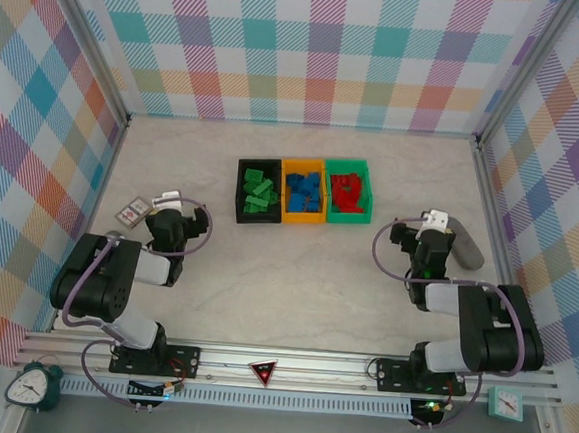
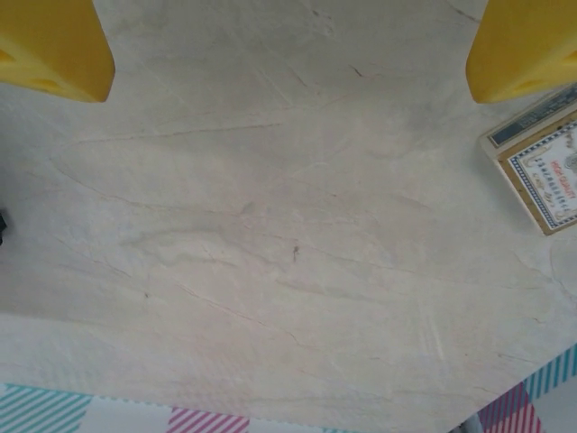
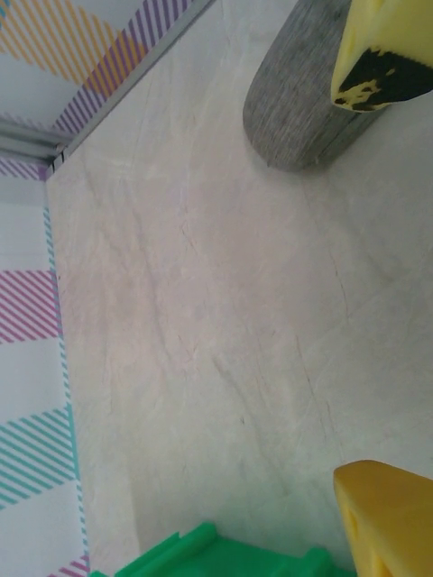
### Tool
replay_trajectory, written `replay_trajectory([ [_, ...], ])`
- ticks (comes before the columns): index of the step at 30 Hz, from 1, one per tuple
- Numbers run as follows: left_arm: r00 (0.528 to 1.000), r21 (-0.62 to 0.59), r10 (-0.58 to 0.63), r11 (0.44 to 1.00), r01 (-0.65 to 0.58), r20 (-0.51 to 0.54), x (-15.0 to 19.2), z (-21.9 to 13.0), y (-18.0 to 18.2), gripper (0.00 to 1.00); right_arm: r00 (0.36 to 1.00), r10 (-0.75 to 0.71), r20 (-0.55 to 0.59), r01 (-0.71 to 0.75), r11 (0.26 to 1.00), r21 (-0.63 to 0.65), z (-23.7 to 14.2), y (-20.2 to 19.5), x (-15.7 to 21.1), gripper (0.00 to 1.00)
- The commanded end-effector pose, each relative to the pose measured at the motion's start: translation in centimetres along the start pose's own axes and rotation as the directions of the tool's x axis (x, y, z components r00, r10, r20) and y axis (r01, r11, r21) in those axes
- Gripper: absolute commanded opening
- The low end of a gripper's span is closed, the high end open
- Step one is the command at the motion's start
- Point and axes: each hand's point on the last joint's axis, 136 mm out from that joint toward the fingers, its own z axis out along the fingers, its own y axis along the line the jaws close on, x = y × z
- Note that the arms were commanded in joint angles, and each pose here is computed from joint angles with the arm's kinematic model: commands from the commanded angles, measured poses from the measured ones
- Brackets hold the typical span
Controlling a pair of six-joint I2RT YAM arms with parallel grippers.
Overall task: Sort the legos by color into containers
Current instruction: Reset both arms
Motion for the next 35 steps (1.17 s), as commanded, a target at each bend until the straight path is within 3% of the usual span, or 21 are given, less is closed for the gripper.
replay_trajectory([
  [1, 0.998, 0.035, 0.002, 0.999, -0.004, 0.06, -1.9, 0.4, -0.6, 1.0, 0.997, -0.032, 0.068, 0.039, 0.993, -0.113, 0.7, 2.1, -2.0, 0.99],
  [4, 0.999, 0.039, 0.017, 0.999, -0.018, 0.027, -1.8, 1.0, -0.9, 1.0, 0.995, -0.074, 0.066, 0.085, 0.979, -0.185, 1.7, 3.6, -1.3, 0.99],
  [6, 1.0, 0.043, 0.02, 0.999, -0.02, 0.021, -1.7, 1.0, -1.0, 1.0, 0.998, -0.07, 0.007, 0.07, 0.971, -0.229, 2.1, 4.0, -0.9, 0.99],
  [35, 0.999, 0.053, 0.046, 0.998, -0.047, 0.012, -1.7, 1.1, -1.6, 1.0, 0.998, -0.047, -0.044, 0.033, 0.964, -0.263, 2.7, 3.7, -0.9, 0.99],
])
